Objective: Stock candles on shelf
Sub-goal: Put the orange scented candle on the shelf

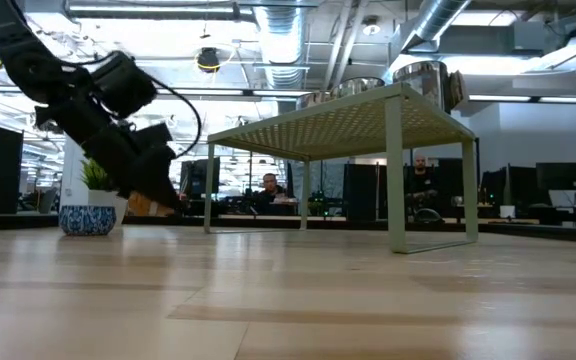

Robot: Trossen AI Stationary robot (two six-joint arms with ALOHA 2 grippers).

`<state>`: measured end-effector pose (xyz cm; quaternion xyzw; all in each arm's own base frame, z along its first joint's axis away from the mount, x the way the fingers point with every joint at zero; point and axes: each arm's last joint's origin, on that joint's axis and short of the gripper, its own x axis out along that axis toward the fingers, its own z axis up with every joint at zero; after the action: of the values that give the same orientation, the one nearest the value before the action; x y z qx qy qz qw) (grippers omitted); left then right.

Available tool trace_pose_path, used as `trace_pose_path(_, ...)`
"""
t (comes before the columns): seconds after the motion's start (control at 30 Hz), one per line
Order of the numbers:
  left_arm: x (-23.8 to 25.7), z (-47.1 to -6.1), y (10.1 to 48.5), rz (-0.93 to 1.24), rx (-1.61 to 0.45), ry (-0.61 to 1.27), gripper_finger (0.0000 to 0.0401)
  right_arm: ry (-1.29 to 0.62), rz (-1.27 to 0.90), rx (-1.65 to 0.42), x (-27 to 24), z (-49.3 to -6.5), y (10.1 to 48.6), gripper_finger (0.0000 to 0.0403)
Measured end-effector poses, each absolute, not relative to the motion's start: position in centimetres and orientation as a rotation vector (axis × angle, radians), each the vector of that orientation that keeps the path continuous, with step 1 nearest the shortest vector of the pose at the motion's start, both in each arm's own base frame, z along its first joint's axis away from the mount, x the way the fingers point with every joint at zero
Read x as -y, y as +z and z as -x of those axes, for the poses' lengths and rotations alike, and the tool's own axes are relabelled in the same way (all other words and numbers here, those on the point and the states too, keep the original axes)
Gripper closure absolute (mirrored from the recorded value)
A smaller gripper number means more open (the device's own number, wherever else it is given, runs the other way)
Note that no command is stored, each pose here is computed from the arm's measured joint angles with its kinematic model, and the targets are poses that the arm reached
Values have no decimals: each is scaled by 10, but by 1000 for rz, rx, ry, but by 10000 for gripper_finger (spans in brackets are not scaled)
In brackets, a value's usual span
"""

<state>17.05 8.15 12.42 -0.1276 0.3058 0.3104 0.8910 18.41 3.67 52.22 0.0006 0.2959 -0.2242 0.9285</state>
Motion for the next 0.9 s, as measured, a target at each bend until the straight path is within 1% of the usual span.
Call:
trace_pose_path(0.23, -80, -163, 155, 249, -452, 712, 114, -460, -1, -606, -37, -184, 522, 227)
trace_pose_path(0.43, -81, -164, 192, 240, -296, 713, 114, -461, 0, -606, -37, -184, 522, 227)
trace_pose_path(0.57, -84, -170, 224, 229, -188, 705, 114, -462, 0, -606, -37, -184, 522, 228)
trace_pose_path(0.7, -86, -177, 253, 223, -126, 676, 114, -462, 0, -605, -37, -184, 522, 230)
trace_pose_path(0.9, -82, -200, 281, 245, -82, 596, 114, -462, 0, -606, -37, -184, 522, 230)
